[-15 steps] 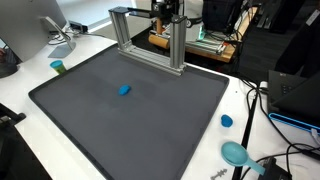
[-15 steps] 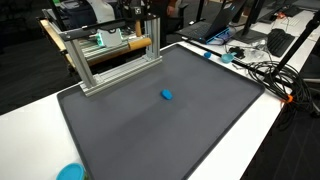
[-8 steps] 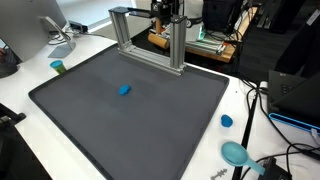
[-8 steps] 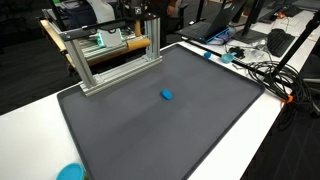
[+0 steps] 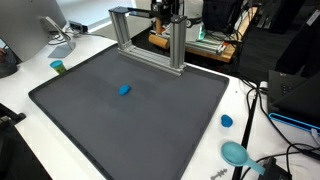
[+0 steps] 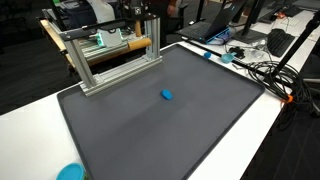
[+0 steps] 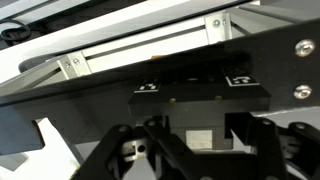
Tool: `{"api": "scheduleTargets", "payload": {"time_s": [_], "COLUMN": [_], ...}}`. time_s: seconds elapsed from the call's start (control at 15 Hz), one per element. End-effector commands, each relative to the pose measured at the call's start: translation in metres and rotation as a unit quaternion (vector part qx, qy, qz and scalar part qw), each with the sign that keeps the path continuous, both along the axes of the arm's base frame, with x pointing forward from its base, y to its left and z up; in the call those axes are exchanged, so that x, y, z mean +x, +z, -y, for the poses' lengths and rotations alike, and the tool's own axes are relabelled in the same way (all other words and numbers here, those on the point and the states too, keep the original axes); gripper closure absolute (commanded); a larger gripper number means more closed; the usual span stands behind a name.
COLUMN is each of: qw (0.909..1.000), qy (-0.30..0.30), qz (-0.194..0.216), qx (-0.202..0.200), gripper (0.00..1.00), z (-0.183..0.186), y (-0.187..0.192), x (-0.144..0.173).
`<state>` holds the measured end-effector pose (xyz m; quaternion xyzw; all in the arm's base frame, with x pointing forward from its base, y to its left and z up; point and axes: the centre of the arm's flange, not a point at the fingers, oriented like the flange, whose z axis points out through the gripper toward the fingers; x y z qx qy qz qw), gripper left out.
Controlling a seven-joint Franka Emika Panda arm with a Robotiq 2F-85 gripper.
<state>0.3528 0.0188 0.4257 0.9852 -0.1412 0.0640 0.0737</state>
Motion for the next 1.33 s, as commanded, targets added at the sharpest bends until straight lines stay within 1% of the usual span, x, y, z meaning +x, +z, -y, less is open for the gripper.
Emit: {"api": "scheduleTargets", "payload": {"time_s": [0.0, 0.07, 0.13, 0.2, 0.27, 0.33, 0.4, 0.47, 0.53, 0.6, 0.67, 0.73, 0.87, 0.93, 1.13, 1.2, 1.27], "qw": [0.9983, 0.9972, 0.996, 0.995, 0.994, 0.9928, 0.9917, 0.9908, 0.9898, 0.9888, 0.9876, 0.9866, 0.9847, 0.9834, 0.9819, 0.9817, 0.9815], "qy": [0.051, 0.067, 0.082, 0.091, 0.1, 0.109, 0.118, 0.125, 0.131, 0.138, 0.146, 0.153, 0.164, 0.17, 0.178, 0.181, 0.182], "qz": [-0.019, -0.019, -0.019, -0.02, -0.02, -0.02, -0.018, -0.018, -0.018, -0.018, -0.023, -0.026, -0.033, -0.037, -0.043, -0.04, -0.038], "qx": [0.019, 0.024, 0.031, 0.035, 0.039, 0.045, 0.049, 0.051, 0.053, 0.054, 0.051, 0.05, 0.049, 0.049, 0.048, 0.046, 0.045], "gripper": [0.21, 0.22, 0.26, 0.39, 0.46, 0.55, 0.58, 0.62, 0.62, 0.6, 0.23, 0.14, 0.03, 0.0, 0.14, 0.26, 0.32], "z": [0.007, 0.01, 0.013, 0.016, 0.018, 0.018, 0.018, 0.02, 0.022, 0.023, 0.025, 0.026, 0.029, 0.029, 0.03, 0.029, 0.028], "y": [-0.016, -0.017, -0.018, -0.019, -0.02, -0.019, -0.017, -0.016, -0.014, -0.012, -0.008, -0.006, -0.006, -0.006, -0.007, -0.005, -0.003], "x": [-0.002, -0.002, -0.003, -0.003, -0.004, -0.003, -0.003, -0.004, -0.004, -0.004, -0.004, -0.005, -0.006, -0.007, -0.008, -0.008, -0.008]}}
